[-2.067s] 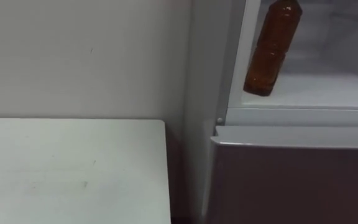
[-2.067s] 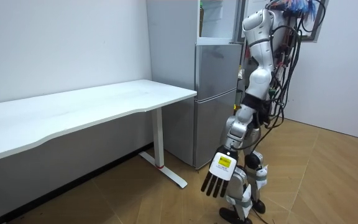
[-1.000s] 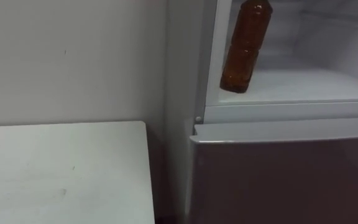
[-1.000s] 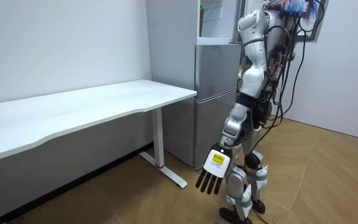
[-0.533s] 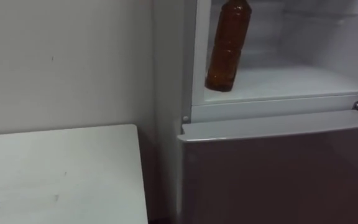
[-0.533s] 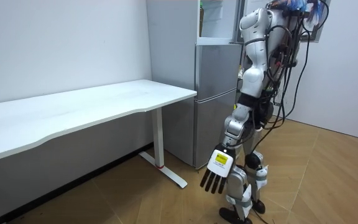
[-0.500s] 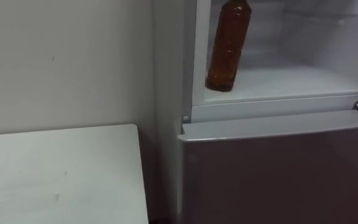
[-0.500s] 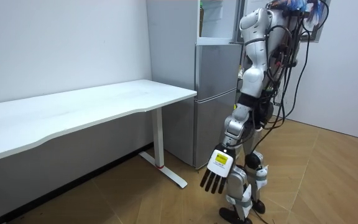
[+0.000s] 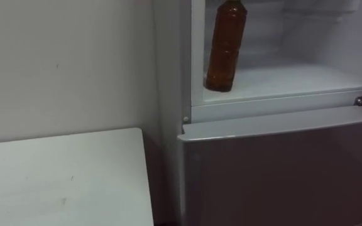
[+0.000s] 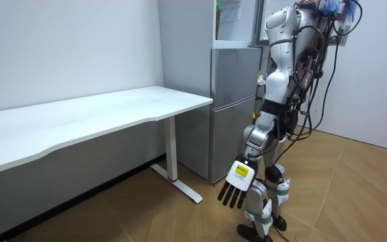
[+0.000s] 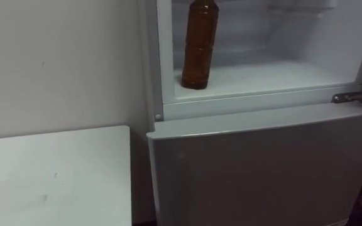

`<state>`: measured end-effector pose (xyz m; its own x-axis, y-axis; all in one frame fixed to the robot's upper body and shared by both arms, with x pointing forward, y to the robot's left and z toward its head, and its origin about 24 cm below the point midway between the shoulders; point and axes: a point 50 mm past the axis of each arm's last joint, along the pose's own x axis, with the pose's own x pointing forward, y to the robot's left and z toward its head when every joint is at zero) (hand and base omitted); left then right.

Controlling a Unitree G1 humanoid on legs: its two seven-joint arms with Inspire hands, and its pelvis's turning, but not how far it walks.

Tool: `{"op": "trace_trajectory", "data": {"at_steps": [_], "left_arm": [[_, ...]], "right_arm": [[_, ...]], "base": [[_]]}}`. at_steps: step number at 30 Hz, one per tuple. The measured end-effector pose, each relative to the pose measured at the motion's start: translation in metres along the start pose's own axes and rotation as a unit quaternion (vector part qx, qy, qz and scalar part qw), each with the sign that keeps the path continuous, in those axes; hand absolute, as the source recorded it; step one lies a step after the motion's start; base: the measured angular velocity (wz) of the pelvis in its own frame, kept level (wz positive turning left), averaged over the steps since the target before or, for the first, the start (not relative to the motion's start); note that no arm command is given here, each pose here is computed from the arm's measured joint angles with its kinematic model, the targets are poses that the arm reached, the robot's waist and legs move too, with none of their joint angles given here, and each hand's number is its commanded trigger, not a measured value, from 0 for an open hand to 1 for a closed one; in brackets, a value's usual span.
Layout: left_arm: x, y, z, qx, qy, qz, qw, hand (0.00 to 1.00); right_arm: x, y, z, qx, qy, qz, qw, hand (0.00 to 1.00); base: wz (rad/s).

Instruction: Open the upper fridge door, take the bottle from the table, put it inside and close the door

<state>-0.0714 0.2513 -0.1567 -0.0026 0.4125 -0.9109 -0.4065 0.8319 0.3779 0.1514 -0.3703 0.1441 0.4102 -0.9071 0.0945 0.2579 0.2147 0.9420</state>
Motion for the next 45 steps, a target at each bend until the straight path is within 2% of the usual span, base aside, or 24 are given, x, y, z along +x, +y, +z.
{"op": "trace_trajectory", "data": {"at_steps": [8, 13, 18, 20, 22, 25, 28, 35, 42, 45], "left_arm": [[0.001, -0.003, 0.001, 0.004, -0.001, -0.007, 1.000, 0.00], [0.000, -0.007, 0.001, 0.023, -0.001, -0.020, 1.000, 0.00], [0.001, -0.016, 0.010, 0.043, -0.015, -0.040, 0.998, 0.00], [0.002, -0.020, 0.014, 0.052, -0.020, -0.046, 0.997, 0.00], [0.002, -0.023, 0.018, 0.066, -0.027, -0.052, 0.996, 0.00], [0.001, -0.027, 0.018, 0.090, -0.027, -0.060, 0.994, 0.00], [0.001, -0.029, 0.015, 0.106, -0.019, -0.066, 0.992, 0.00], [0.000, -0.035, 0.014, 0.128, -0.011, -0.074, 0.989, 0.00], [0.000, -0.044, 0.026, 0.154, -0.035, -0.082, 0.984, 0.00], [0.000, -0.045, 0.027, 0.158, -0.036, -0.083, 0.983, 0.00]], "right_arm": [[-0.013, -0.004, -0.025, -0.024, 0.061, 0.034, 0.997, 0.00], [-0.034, -0.003, -0.041, -0.025, 0.115, 0.059, 0.991, 0.00], [-0.045, -0.002, -0.055, -0.018, 0.150, 0.082, 0.985, 0.00], [-0.055, 0.005, -0.066, -0.028, 0.181, 0.134, 0.974, 0.00], [-0.076, 0.022, -0.083, -0.027, 0.235, 0.220, 0.946, 0.00], [-0.100, 0.030, -0.102, -0.022, 0.301, 0.288, 0.909, 0.00], [-0.115, 0.032, -0.112, -0.034, 0.342, 0.331, 0.879, 0.00], [-0.124, 0.034, -0.116, -0.029, 0.364, 0.380, 0.850, 0.00], [-0.143, 0.035, -0.126, -0.007, 0.405, 0.415, 0.815, 0.00], [-0.149, 0.035, -0.128, -0.027, 0.409, 0.439, 0.799, 0.00]], "base": [[-0.10], [0.02], [0.05], [0.00], [0.02], [0.16], [0.24], [0.06], [0.00], [0.00]]}}
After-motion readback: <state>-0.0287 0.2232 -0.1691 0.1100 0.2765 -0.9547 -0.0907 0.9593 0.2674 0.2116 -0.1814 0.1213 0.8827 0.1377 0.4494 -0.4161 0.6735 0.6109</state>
